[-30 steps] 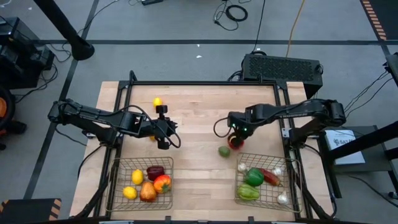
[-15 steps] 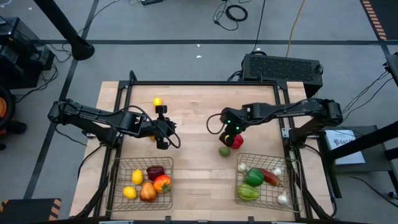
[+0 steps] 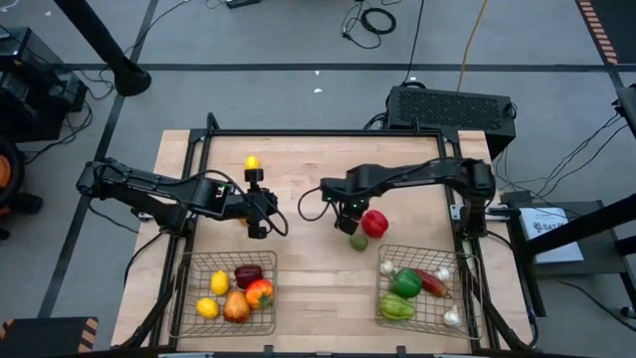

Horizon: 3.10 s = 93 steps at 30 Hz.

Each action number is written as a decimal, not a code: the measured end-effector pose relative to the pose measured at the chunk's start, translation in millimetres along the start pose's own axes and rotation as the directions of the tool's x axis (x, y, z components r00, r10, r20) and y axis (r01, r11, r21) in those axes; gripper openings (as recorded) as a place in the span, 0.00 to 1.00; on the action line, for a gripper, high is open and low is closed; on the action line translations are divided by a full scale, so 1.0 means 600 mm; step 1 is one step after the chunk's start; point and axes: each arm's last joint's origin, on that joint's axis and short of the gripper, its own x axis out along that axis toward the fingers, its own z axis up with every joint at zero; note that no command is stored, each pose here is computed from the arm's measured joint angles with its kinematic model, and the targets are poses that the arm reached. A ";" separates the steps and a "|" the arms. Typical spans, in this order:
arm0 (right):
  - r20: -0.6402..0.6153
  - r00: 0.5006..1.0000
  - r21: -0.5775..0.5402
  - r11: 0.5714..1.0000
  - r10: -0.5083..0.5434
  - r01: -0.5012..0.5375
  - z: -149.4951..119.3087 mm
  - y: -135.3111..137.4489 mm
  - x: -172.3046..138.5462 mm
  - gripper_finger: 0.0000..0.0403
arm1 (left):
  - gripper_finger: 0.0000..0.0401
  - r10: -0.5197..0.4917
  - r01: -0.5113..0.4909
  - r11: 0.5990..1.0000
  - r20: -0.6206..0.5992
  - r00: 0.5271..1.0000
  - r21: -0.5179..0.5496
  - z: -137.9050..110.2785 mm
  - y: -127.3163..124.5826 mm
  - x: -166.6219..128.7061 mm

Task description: Sort produce into baskets

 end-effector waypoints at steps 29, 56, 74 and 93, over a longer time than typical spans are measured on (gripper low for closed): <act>-0.148 0.982 -0.076 0.992 -0.116 0.106 0.003 0.006 0.064 0.41 | 0.15 -0.027 0.028 1.000 -0.014 1.000 0.007 -0.003 -0.002 0.000; -0.319 0.928 -0.145 0.978 -0.191 0.151 -0.019 0.007 0.084 0.41 | 0.15 -0.028 0.028 1.000 -0.018 0.999 0.009 -0.003 -0.002 0.000; -0.386 0.909 -0.135 0.984 -0.158 0.114 -0.027 0.006 0.081 0.20 | 0.15 -0.028 0.028 0.999 -0.018 0.999 0.017 -0.003 -0.002 0.000; -0.392 0.911 -0.135 0.987 -0.131 0.083 -0.014 0.014 0.039 0.03 | 0.15 -0.028 0.028 0.999 -0.018 0.999 0.018 -0.003 -0.002 0.000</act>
